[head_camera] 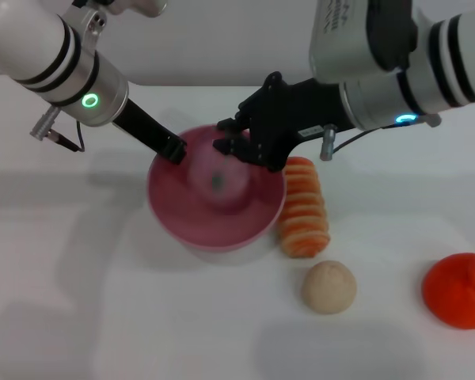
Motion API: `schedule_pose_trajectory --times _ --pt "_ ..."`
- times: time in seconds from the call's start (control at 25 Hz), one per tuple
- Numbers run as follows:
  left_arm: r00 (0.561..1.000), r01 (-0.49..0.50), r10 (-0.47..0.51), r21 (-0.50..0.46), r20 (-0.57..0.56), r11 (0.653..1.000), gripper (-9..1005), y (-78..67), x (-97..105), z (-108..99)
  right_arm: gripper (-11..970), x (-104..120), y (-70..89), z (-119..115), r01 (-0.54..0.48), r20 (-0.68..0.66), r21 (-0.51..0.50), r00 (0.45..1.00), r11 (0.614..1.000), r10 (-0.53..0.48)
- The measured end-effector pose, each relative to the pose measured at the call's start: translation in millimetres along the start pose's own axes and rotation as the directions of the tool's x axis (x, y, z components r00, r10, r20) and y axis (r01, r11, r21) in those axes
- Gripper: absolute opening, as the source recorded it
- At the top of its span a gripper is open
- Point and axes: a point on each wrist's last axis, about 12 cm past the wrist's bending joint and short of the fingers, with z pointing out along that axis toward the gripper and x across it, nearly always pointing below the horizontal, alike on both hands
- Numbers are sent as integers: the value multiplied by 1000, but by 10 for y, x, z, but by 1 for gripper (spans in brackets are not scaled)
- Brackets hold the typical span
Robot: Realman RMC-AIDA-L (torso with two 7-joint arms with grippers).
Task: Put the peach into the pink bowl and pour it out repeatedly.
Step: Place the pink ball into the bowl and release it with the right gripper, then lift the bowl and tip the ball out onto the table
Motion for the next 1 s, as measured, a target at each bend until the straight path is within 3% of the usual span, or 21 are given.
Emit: schedule_pose_trajectory --times 0.12,0.32,0.4,0.52,0.6,0.76,0.88,1.0 --pt "1000 0 0 -2 6 1000 46 2 -7 1 73 11 7 3 3 5 9 1000 1000 -3" --pt "1000 -3 4 -12 24 1000 46 7 -37 -2 234 33 -22 -64 -9 29 56 1000 998 7" --pt "999 -4 4 -22 42 1000 46 20 -58 -4 294 75 -84 -152 -38 59 119 998 992 31" --pt "995 -6 11 -49 98 999 46 48 -104 -8 379 238 -243 -368 -169 175 232 976 958 130" --pt "988 -18 27 -62 153 998 46 43 -149 0 436 393 -326 -525 -264 278 273 942 925 187" --pt "948 -71 91 -75 305 995 45 6 -247 19 434 795 -378 -873 -428 513 282 824 859 242" --pt "895 -109 131 -76 427 991 45 -39 -309 33 433 1052 -322 -1096 -490 638 268 735 830 228" --pt "822 -140 165 -88 546 986 45 -94 -327 68 432 1259 -266 -1262 -535 695 278 685 797 217"
